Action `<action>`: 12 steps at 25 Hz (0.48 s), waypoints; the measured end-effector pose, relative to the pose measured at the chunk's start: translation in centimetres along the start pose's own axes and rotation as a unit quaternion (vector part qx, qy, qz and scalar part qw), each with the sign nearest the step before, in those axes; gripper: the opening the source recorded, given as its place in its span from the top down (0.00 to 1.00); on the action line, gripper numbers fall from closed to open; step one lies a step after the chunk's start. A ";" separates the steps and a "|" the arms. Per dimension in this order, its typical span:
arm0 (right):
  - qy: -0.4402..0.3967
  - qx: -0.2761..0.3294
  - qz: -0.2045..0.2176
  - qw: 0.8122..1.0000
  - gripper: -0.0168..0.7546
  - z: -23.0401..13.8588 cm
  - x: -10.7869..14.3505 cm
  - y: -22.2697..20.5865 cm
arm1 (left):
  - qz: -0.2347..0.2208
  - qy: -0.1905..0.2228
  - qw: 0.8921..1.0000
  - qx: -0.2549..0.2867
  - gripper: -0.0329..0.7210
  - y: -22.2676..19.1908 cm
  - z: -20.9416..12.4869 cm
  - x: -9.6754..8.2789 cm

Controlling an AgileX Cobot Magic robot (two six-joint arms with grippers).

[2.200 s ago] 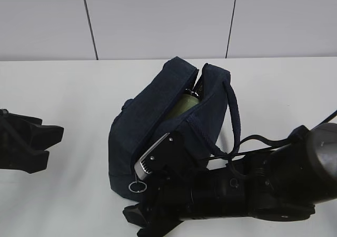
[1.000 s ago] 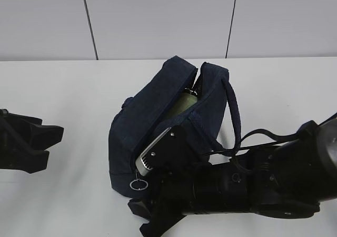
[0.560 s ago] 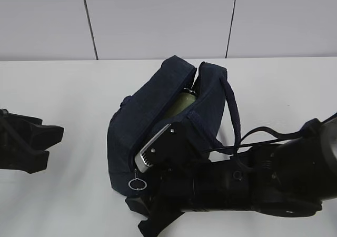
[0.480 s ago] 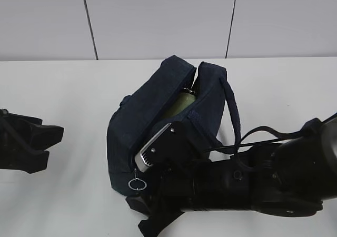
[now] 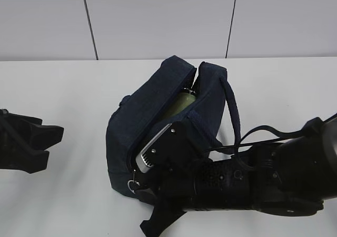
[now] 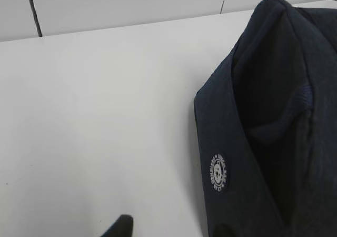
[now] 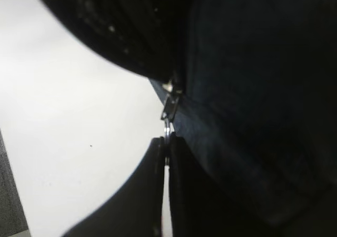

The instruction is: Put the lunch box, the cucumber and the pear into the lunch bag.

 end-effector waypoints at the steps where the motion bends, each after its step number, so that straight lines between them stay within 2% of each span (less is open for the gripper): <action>1: 0.000 -0.001 0.000 1.000 0.98 0.1 0.0 0.0 | 0.000 0.000 1.000 0.000 0.58 0.0 0.0 0.0; 9: 0.012 -0.010 -0.025 1.000 0.98 2.1 -0.4 2.4 | 0.000 0.000 1.000 0.000 0.58 0.0 0.0 0.0; 12: 0.025 -0.022 -0.010 0.999 0.98 3.2 0.5 3.5 | 0.000 0.000 1.000 0.000 0.58 0.0 0.0 0.0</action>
Point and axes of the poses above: a point on each arm's last joint axis where the gripper is mounted, y pointing back along that axis away from the gripper, x along the wrist's bending axis when the last joint is at zero, z = x × y, the point moved 9 cm from there along -y, pointing out along that axis toward the gripper, and after that the axes turned 3 degrees about -y, right-handed, at the moved point
